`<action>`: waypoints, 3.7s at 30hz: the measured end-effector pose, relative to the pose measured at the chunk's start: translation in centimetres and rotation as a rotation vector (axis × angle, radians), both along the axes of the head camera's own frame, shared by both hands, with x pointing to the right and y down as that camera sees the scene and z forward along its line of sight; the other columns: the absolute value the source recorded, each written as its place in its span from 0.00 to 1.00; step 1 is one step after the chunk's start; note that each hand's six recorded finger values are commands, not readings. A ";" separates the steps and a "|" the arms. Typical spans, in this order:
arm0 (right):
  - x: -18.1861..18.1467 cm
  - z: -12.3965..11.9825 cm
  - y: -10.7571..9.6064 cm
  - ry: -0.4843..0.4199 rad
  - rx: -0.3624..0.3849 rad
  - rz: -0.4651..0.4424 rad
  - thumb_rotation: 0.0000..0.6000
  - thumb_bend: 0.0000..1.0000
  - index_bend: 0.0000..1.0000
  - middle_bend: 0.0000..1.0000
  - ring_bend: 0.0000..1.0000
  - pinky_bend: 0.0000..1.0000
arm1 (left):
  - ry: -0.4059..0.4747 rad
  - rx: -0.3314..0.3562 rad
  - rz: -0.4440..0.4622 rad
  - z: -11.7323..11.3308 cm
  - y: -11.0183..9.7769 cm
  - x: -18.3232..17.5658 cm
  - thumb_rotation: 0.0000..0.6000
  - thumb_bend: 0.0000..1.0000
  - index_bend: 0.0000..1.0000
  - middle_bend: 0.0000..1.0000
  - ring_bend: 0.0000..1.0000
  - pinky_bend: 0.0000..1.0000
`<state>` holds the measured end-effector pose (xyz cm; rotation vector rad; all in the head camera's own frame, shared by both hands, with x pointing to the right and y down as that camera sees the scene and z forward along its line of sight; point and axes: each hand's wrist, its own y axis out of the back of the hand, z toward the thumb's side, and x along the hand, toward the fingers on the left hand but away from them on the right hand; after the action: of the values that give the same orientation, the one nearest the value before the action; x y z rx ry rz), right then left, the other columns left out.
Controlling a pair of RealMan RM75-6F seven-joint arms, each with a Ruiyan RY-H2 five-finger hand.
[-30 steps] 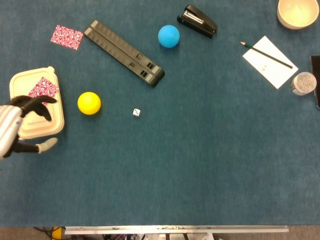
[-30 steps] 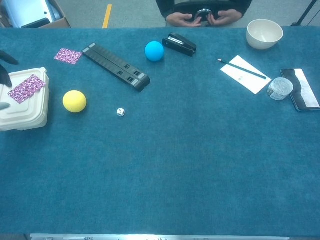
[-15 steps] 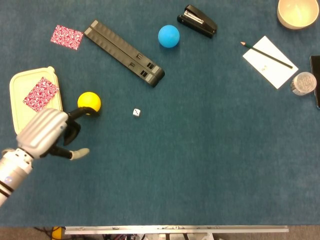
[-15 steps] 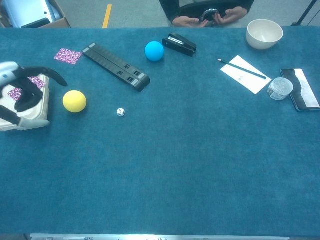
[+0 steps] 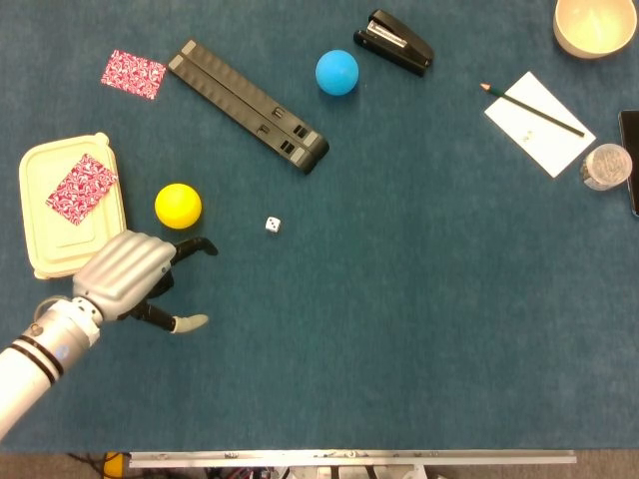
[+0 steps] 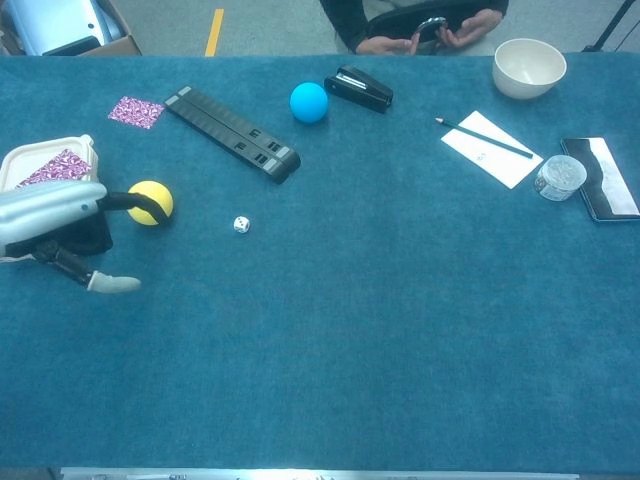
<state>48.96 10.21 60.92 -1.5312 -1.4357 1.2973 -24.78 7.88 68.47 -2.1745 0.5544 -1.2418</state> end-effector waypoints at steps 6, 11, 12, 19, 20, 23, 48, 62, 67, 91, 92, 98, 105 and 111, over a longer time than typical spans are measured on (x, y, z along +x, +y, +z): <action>0.1 0.2 0.0 0.002 -0.005 0.002 1.00 0.29 0.25 0.21 0.06 0.06 | -0.041 -0.074 -0.005 1.7 -0.3 0.6 0.58 0.18 0.13 1.00 0.97 1.00; 0.3 0.1 -0.1 0.005 -0.003 0.007 1.00 0.29 0.25 0.21 0.06 0.06 | -0.062 -0.106 0.013 3.0 -1.0 1.8 0.55 0.18 0.08 1.00 0.98 1.00; 0.3 0.1 -0.1 0.006 -0.003 0.007 1.00 0.29 0.25 0.21 0.06 0.06 | -0.065 -0.110 0.017 3.2 -1.1 2.0 0.55 0.18 0.08 1.00 0.98 1.00; 0.4 0.3 -0.2 0.005 -0.009 0.008 1.00 0.29 0.25 0.21 0.06 0.06 | -0.083 -0.134 0.038 4.5 -1.7 3.6 0.47 0.18 0.06 1.00 0.98 1.00; 0.4 0.3 -0.3 0.004 -0.009 0.008 1.00 0.29 0.25 0.21 0.06 0.06 | -0.085 -0.136 0.039 4.6 -1.8 3.7 0.46 0.18 0.05 1.00 0.98 1.00; 0.5 0.4 -0.3 0.004 -0.010 0.010 1.00 0.29 0.25 0.21 0.06 0.06 | -0.089 -0.140 0.042 5.1 -2.0 4.4 0.42 0.18 0.04 1.00 0.98 1.00; 1.8 0.0 0.3 0.005 -0.008 0.039 1.00 0.29 0.25 0.21 0.06 0.06 | -0.123 -0.128 0.080 7.5 -4.2 9.1 0.39 0.18 0.04 1.00 0.98 1.00; 1.9 0.0 0.4 0.005 -0.010 0.041 1.00 0.29 0.25 0.21 0.06 0.06 | -0.139 -0.125 0.067 7.9 -4.3 9.0 0.39 0.18 0.09 1.00 0.98 1.00; 1.9 -0.1 0.5 0.004 -0.008 0.041 1.00 0.29 0.25 0.21 0.06 0.06 | -0.133 -0.118 0.068 7.7 -4.1 9.1 0.39 0.18 0.13 1.00 0.98 1.00; 2.1 -0.8 1.0 0.000 0.010 0.045 1.00 0.29 0.25 0.21 0.06 0.06 | -0.162 -0.089 0.064 6.8 -3.6 7.5 0.39 0.18 0.15 1.00 0.98 1.00; 2.1 -0.8 1.0 -0.001 0.012 0.045 1.00 0.29 0.25 0.21 0.06 0.06 | -0.164 -0.091 0.063 6.8 -3.6 7.4 0.39 0.18 0.15 1.00 0.98 1.00; 2.1 -1.0 1.1 0.000 0.016 0.045 1.00 0.29 0.25 0.21 0.06 0.06 | -0.173 -0.097 0.052 6.7 -3.4 6.7 0.39 0.18 0.15 1.00 0.98 1.00; 2.0 -1.3 1.2 -0.003 0.024 0.045 1.00 0.29 0.25 0.21 0.06 0.06 | -0.182 -0.106 0.041 6.6 -3.1 6.0 0.39 0.18 0.15 1.00 0.98 1.00; 2.1 -1.4 1.3 -0.004 0.026 0.047 1.00 0.29 0.25 0.21 0.06 0.06 | -0.189 -0.109 0.034 6.3 -2.7 5.5 0.39 0.18 0.15 1.00 0.98 1.00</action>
<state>51.01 11.48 59.53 -1.4919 -1.4936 1.2989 -19.27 5.19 74.82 -2.1151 0.3783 -1.4704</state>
